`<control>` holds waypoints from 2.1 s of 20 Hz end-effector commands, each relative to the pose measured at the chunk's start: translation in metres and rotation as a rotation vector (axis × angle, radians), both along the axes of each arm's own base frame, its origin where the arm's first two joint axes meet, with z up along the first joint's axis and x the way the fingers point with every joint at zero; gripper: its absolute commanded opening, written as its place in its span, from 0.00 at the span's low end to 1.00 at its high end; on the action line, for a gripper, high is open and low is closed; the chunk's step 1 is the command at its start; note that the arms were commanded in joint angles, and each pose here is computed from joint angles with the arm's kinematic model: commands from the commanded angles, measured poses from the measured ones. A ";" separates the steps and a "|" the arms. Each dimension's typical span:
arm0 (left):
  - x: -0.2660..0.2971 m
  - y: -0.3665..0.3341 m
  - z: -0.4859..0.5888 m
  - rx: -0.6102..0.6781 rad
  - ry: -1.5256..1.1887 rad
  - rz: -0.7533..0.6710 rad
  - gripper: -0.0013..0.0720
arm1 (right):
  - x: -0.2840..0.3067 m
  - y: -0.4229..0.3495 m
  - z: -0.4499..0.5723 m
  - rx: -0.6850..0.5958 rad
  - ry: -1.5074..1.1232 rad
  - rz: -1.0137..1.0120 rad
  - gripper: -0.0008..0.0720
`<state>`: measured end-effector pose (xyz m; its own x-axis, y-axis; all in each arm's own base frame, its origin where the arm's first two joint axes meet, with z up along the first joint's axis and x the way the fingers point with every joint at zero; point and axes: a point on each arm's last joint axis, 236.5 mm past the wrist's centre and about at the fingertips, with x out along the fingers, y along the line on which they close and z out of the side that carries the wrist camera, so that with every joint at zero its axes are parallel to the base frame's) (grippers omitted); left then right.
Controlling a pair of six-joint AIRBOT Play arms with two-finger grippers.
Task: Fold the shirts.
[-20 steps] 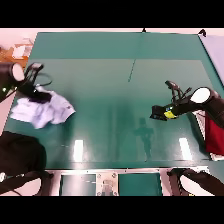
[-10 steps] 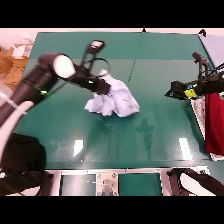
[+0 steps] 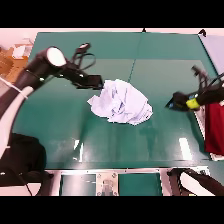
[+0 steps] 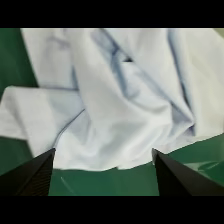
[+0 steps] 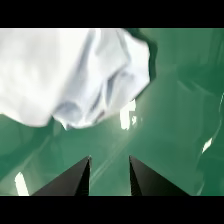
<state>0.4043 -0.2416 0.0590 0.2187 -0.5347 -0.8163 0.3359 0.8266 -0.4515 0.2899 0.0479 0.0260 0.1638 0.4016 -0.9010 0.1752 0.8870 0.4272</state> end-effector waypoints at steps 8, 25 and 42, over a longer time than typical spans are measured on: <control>-0.063 0.038 -0.113 -0.081 0.344 0.097 1.00 | -0.045 0.114 -0.122 0.240 -0.021 -0.134 0.62; -0.049 -0.025 -0.113 -0.100 0.197 0.061 0.05 | 0.017 0.105 -0.139 0.155 -0.125 -0.064 0.04; -0.014 0.002 -0.164 0.019 0.174 0.221 0.08 | 0.025 0.057 -0.121 0.211 -0.119 -0.103 0.04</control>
<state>0.3763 -0.2333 -0.1029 0.1342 -0.4514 -0.8822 0.1063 0.8917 -0.4400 0.3147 0.1046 -0.0960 0.3148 0.5511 -0.7728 0.2159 0.7513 0.6237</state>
